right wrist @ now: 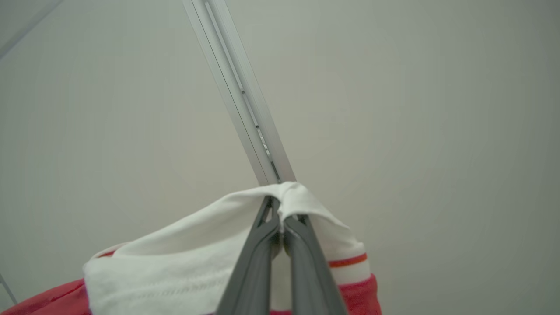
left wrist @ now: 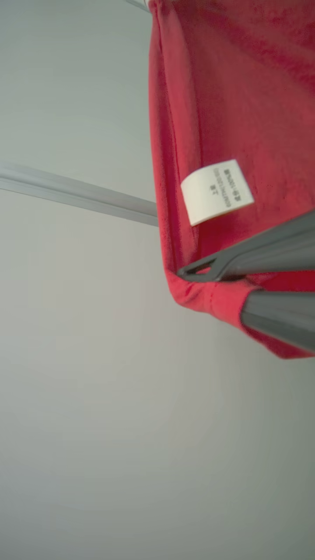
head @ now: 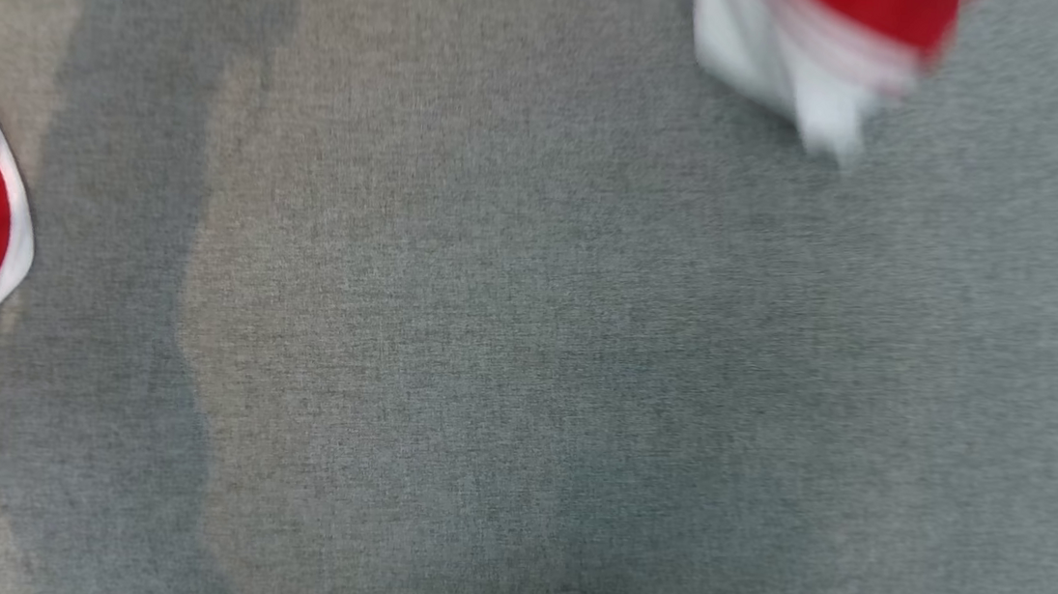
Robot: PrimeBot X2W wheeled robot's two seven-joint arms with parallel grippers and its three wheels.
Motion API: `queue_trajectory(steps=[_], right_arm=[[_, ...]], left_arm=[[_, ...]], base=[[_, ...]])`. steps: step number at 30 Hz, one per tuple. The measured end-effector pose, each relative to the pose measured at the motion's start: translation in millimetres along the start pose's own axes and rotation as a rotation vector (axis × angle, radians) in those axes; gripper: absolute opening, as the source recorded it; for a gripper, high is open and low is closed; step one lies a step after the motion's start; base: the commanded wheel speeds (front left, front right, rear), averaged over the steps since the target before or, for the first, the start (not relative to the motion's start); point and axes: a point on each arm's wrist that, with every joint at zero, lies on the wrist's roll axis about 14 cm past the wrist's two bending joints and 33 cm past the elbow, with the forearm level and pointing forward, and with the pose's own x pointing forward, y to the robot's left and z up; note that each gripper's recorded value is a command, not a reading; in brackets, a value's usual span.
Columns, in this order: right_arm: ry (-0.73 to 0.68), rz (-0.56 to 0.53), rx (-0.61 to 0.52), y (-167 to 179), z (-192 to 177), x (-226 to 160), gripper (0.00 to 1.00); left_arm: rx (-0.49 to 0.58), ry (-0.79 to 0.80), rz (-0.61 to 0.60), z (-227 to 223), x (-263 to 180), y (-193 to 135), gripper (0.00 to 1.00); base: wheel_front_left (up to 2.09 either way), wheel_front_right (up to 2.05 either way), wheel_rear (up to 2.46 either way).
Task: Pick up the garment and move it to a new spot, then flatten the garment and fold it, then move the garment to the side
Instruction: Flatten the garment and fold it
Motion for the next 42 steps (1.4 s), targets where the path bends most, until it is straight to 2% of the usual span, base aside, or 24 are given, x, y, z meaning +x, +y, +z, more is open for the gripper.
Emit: queue_trajectory(steps=[3,5,6,9,12,15,19,24,27,28,31,38,42], right_arm=[[-0.128,0.032,0.018,9,1,27,0.0],[-0.165,0.071,0.012,21,-13,36,0.0],[-0.158,0.083,0.017,23,-26,38,0.0],[-0.058,0.09,0.013,20,-83,30,0.0],[0.074,0.064,0.0,5,-141,-2,0.0],[0.214,0.022,0.003,-17,-190,-56,0.0],[0.351,-0.047,0.009,-48,-221,-132,0.0],[0.409,-0.158,0.067,-73,-212,-210,0.0],[0.419,-0.224,0.092,-79,-193,-256,0.0],[0.45,-0.255,0.105,-78,-181,-288,0.0],[0.486,-0.301,0.124,-73,-161,-332,0.0],[0.551,-0.4,0.157,-59,-109,-417,0.0],[0.57,-0.441,0.191,-55,-102,-431,0.0]], left_arm=[[0.051,-0.203,0.029,19,24,11,0.0],[0.066,-0.239,0.039,6,34,20,0.0],[0.07,-0.252,0.05,-5,35,26,0.0],[0.068,-0.132,0.086,-68,32,46,0.0],[0.06,-0.004,0.064,-124,17,43,0.0],[0.026,0.134,0.03,-179,-17,32,0.0],[-0.004,0.308,0.011,-229,-77,31,0.0],[-0.094,0.444,-0.011,-251,-147,12,0.0],[-0.138,0.492,-0.017,-246,-190,0,0.0],[-0.155,0.523,0.005,-241,-222,-8,0.0],[-0.213,0.551,0.046,-230,-269,-26,0.0],[-0.439,0.628,0.093,-206,-360,-110,0.0],[-0.505,0.622,0.122,-197,-364,-124,0.0]], base=[[0.0,0.0,0.0],[0.0,0.0,0.0],[0.0,0.0,0.0],[0.0,0.0,0.0],[0.0,0.0,0.0],[0.0,0.0,0.0],[0.0,0.0,0.0],[0.0,0.0,0.0],[0.0,0.0,0.0],[0.0,0.0,0.0],[0.0,0.0,0.0],[0.0,0.0,0.0],[0.0,0.0,0.0]])
